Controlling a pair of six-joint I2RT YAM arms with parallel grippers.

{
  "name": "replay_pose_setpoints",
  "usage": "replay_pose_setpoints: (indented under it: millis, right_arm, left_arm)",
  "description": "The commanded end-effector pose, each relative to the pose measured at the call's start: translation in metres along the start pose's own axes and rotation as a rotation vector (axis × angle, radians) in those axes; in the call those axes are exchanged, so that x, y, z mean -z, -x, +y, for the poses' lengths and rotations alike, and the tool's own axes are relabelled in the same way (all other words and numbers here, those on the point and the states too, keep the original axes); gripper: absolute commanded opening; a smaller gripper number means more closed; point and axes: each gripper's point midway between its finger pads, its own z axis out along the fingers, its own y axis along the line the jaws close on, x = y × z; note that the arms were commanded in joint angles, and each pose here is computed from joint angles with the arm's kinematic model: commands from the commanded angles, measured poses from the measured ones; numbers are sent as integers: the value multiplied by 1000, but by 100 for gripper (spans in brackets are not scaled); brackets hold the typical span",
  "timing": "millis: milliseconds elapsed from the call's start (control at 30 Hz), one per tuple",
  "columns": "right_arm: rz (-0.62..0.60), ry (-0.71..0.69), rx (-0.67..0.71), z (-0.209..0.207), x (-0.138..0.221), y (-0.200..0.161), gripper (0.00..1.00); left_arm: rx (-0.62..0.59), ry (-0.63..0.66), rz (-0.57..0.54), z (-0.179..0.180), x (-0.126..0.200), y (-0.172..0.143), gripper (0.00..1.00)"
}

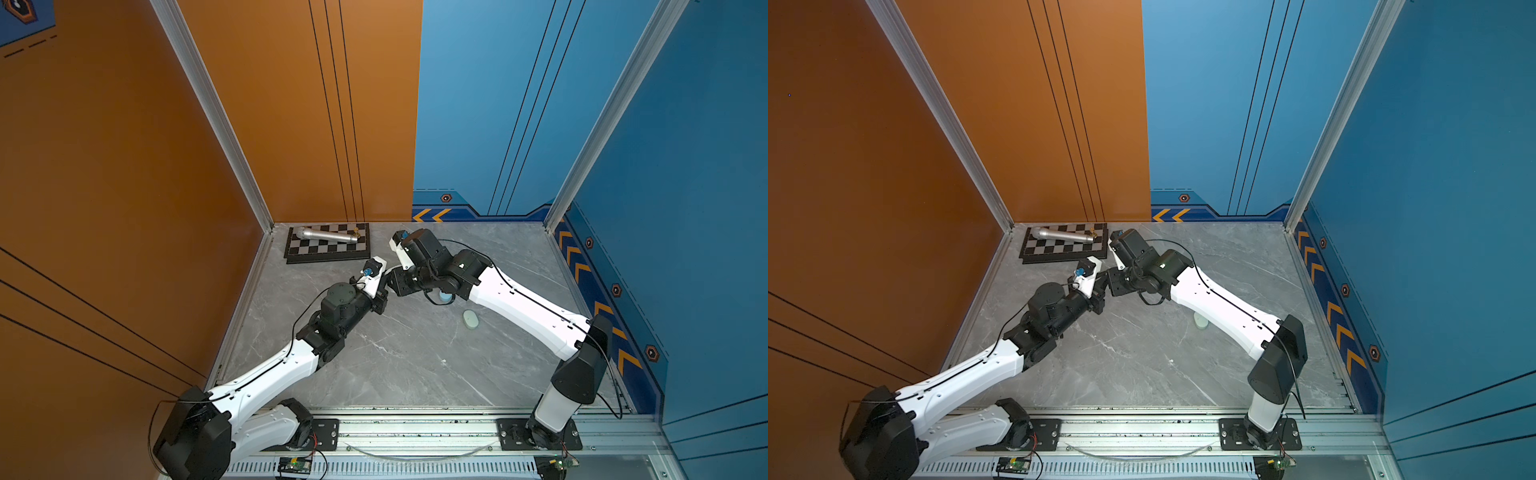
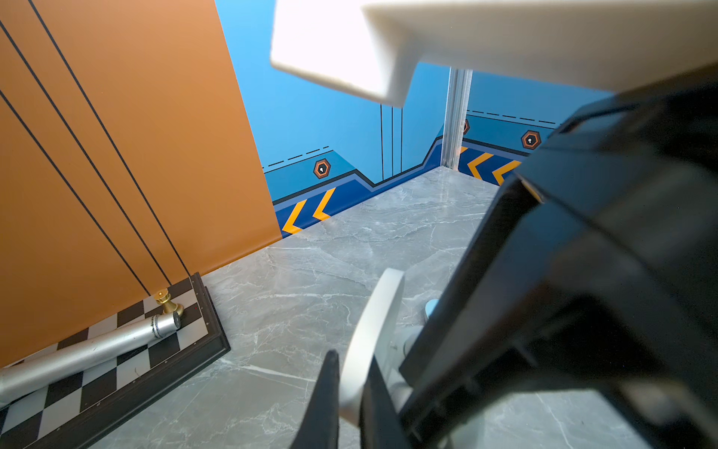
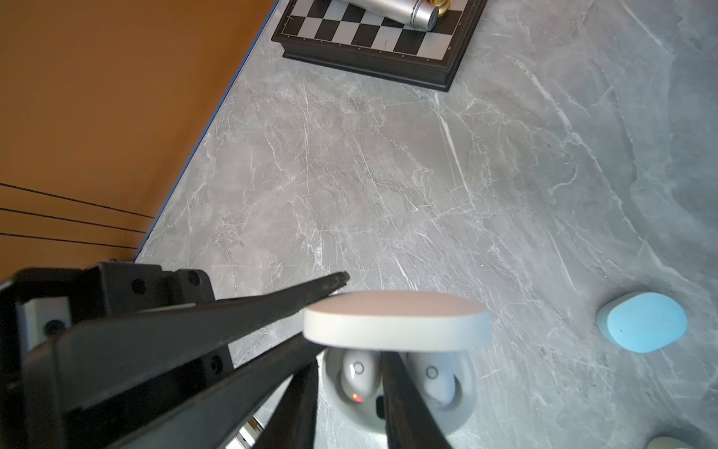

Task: Insert wireless bluetooth earbuds into charging case
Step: Insert the wireless bluetooth earbud into the charging case, then place the charging case at the center of the table.

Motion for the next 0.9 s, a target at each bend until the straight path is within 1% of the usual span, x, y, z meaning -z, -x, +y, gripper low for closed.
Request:
replay_pose_setpoints:
  millis: [0,67,233,333,400,467,600,700,867]
  right_arm:
    - [-47,9,14,6,14,13,36]
    - [-88,24,-11,4,33,23,40]
    - [-183,19,-105,-24,81,40,44]
    - [-240,-33,-156,-50,105,41,46]
    - [-280,-117,-215,-84,116,38,48]
    - [-293,-169,-281,-109,118,30,48]
    - [-280,-242,-398,-151,107,5,48]
    - [-261,-272,-446,-170,96,-13,48]
    - [-225,-307,-492,-191,81,-35,48]
  left_arm:
    - [8,-12,-86,-2,5,29,0]
    - [8,-14,-85,-2,5,28,0]
    - [-4,-65,-69,-11,1,22,0]
    - [-20,-156,-51,-28,-5,15,0]
    - [-32,-236,-33,-44,-10,9,0]
    - [-53,-312,-14,-62,-15,1,0]
    - [-134,-443,32,-108,-25,-21,0]
    - [-187,-523,75,-144,-32,-43,0]
    - [-268,-588,114,-187,-41,-76,0]
